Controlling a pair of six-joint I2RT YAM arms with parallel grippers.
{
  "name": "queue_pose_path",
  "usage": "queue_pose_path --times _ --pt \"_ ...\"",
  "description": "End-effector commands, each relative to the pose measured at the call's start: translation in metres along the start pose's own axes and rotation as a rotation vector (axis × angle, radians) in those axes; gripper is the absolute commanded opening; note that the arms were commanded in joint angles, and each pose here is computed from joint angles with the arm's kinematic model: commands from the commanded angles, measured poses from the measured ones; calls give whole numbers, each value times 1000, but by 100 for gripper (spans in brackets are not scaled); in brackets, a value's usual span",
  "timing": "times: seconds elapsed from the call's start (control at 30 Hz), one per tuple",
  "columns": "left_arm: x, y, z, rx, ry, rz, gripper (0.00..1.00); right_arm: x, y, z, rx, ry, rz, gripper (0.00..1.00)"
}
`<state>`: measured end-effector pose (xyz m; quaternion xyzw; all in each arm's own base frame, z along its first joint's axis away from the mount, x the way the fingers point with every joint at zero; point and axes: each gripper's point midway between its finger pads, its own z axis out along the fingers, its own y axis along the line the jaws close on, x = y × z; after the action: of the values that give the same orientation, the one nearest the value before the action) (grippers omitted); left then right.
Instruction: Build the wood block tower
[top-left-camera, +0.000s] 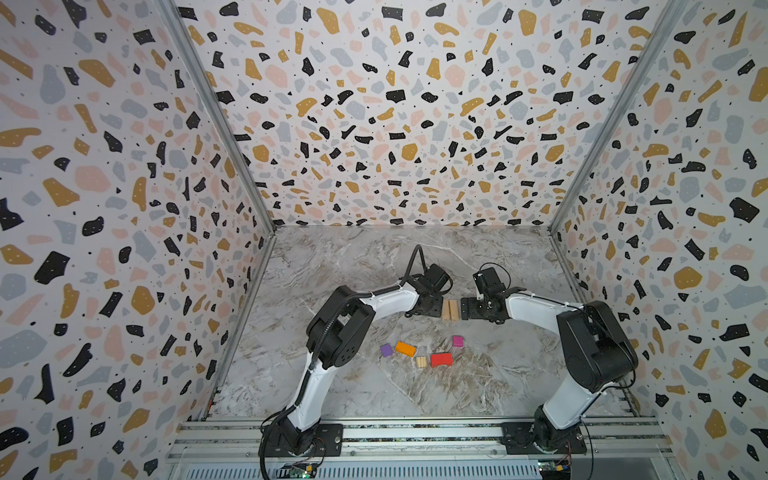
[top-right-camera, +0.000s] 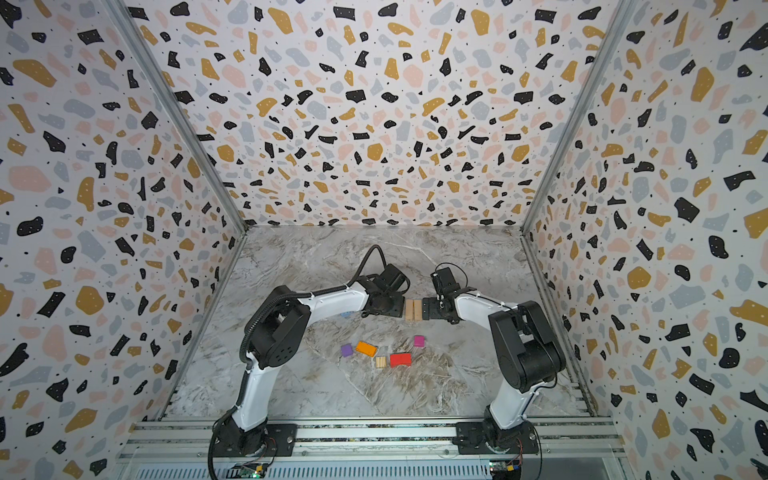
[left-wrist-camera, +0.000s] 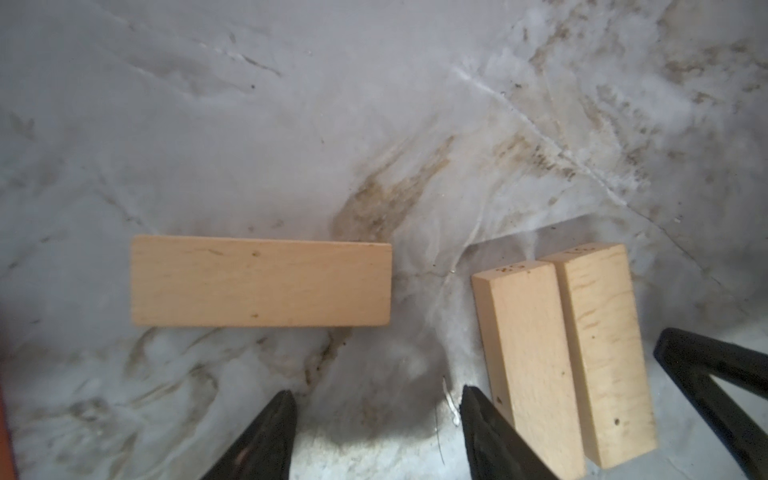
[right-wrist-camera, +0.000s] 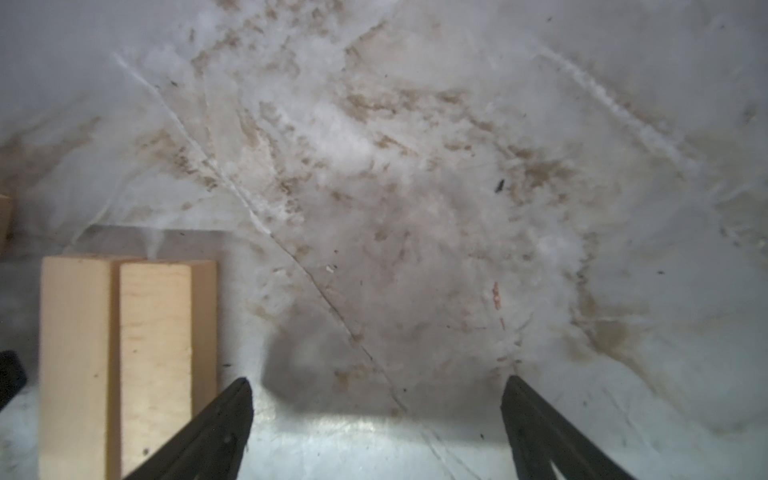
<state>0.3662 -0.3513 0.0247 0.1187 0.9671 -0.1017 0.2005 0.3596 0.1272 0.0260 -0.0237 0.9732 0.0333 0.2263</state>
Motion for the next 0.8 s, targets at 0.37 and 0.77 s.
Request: queue_pose_path --times 0.37,0.77 --pt "8 -9 9 6 27 14 65 -9 10 0 -25 -12 -8 95" --pt "13 -13 11 14 35 21 65 -8 15 4 -32 -1 -18 95"
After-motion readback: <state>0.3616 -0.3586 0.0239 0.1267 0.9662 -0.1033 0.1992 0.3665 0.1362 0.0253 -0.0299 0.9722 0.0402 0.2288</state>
